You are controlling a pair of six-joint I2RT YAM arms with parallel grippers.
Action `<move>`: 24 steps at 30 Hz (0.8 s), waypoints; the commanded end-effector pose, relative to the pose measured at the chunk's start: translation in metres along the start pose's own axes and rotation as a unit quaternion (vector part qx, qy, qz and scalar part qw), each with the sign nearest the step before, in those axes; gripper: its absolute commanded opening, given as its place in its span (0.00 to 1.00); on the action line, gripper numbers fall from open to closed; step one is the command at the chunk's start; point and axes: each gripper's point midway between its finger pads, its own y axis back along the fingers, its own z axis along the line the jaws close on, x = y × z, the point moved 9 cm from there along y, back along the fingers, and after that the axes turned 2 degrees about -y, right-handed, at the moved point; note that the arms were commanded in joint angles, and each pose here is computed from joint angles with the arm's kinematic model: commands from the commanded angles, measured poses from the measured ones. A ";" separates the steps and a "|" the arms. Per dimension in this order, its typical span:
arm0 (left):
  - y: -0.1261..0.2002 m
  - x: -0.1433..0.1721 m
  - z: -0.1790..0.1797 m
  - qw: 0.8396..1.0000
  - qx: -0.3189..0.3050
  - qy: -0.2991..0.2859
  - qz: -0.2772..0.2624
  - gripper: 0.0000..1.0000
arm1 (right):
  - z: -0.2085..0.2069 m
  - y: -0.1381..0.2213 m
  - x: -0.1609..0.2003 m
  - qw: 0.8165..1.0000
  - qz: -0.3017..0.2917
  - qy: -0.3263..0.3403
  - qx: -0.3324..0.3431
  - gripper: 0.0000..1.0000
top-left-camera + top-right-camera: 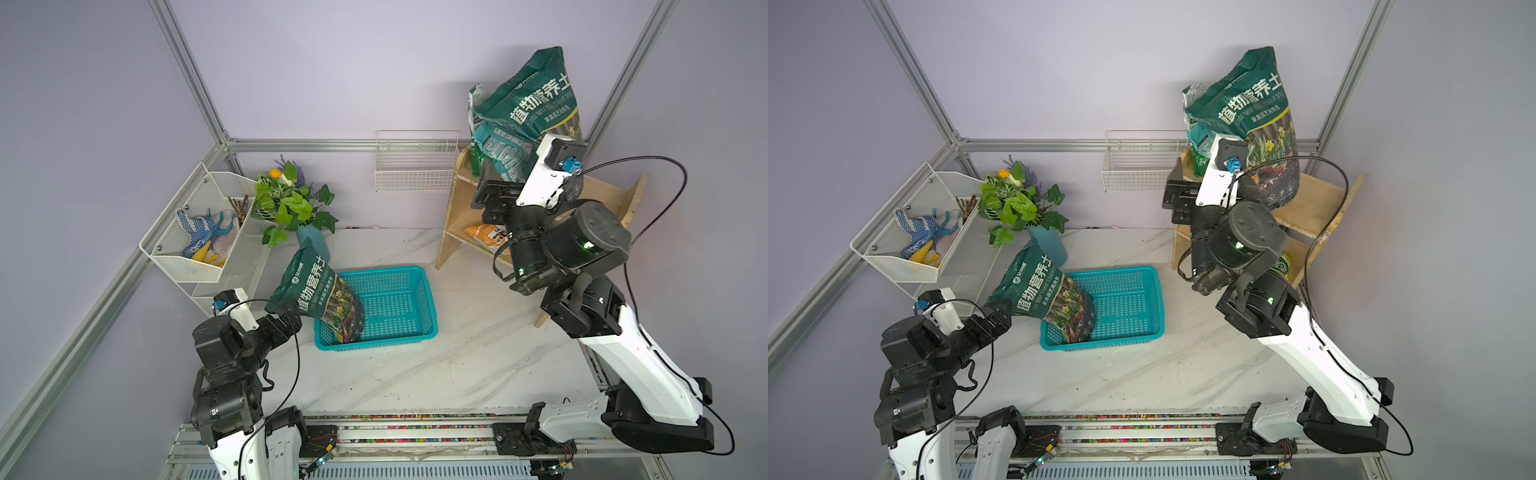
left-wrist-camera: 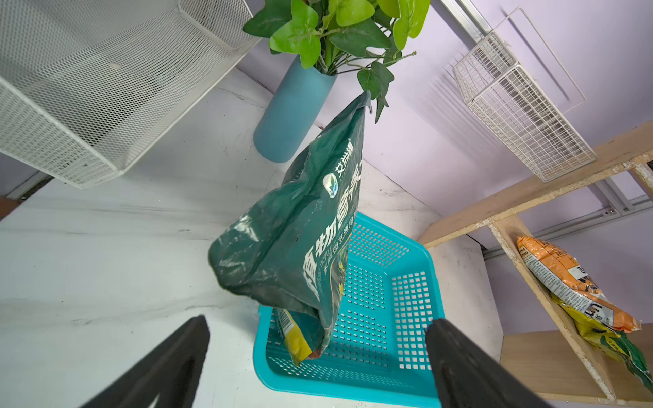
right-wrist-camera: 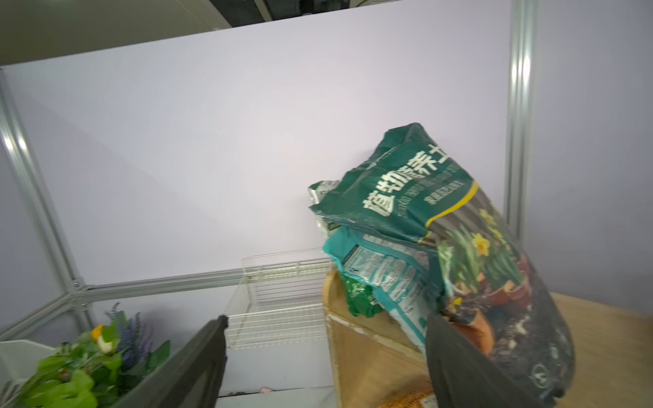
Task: Take down the fertilizer bag from the shelf
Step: Pick up the fertilizer bag from the shelf.
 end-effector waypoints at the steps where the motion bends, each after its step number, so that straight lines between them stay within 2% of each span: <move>1: 0.002 0.003 0.005 0.999 -0.033 -0.001 0.005 1.00 | -0.012 -0.013 0.019 0.998 0.045 0.047 0.017 0.93; 8: 0.001 0.004 0.004 1.000 -0.028 -0.004 0.010 1.00 | -0.016 -0.053 0.040 0.991 0.091 0.088 0.045 0.94; 24: -0.002 0.005 0.003 1.000 -0.018 -0.004 0.017 1.00 | -0.054 -0.103 0.054 0.980 0.099 0.115 0.128 0.97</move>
